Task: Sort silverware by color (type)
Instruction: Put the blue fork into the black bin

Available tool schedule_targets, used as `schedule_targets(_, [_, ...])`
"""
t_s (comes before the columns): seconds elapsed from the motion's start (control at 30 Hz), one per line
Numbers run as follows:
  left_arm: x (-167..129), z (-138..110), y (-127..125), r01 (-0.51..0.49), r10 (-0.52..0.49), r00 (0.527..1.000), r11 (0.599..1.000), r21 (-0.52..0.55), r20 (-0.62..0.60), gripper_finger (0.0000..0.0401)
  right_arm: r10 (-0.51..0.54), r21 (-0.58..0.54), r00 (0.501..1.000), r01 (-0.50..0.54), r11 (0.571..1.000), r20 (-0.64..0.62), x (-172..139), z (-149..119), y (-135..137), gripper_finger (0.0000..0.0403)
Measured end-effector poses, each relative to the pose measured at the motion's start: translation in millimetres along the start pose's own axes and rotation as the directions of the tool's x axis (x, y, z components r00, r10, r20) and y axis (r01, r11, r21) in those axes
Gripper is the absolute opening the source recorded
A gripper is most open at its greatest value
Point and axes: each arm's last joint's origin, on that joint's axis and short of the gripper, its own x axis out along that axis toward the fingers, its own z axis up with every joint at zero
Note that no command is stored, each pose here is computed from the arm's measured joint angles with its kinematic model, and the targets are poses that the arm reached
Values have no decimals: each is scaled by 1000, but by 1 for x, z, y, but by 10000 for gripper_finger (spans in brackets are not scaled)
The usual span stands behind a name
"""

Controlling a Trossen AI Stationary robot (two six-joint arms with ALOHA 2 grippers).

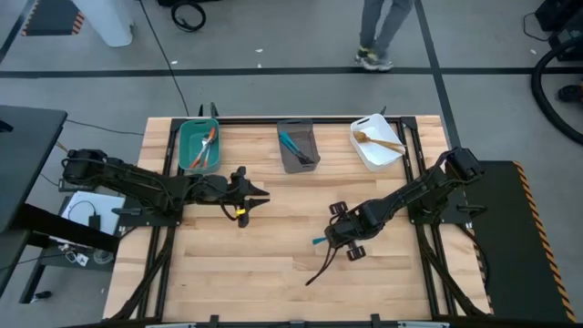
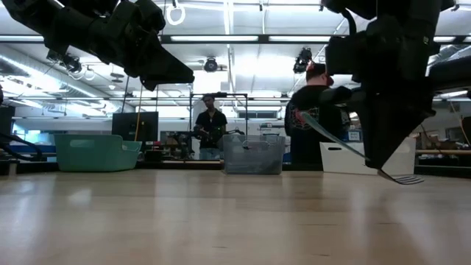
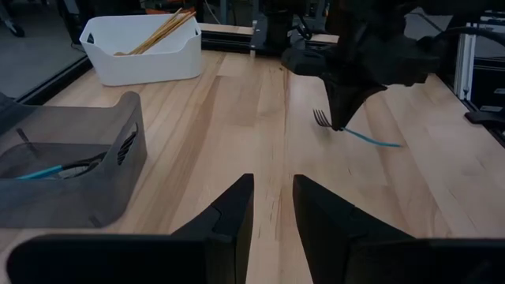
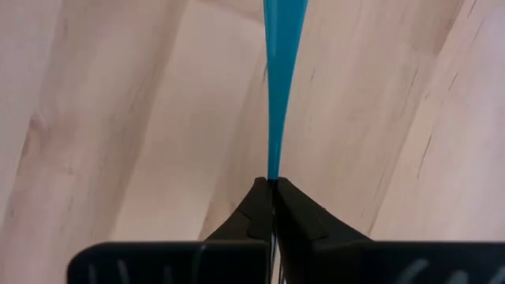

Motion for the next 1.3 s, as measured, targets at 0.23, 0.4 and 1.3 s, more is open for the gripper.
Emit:
schedule_targets(0.23, [0,0,0,0,0,1000,1000,0,1,98,17,31,996,-20,999,87,0,9,-5,11])
schedule_targets(0.4, [0,0,0,0,0,1000,1000,6,2,98,11,56,991,-19,998,132,1,13,-13,11])
schedule_targets(1.3, [-33,32,3,-14,-17,979,988,152,202,98,-114,250,925,21,968,364,-1,32,-74,11])
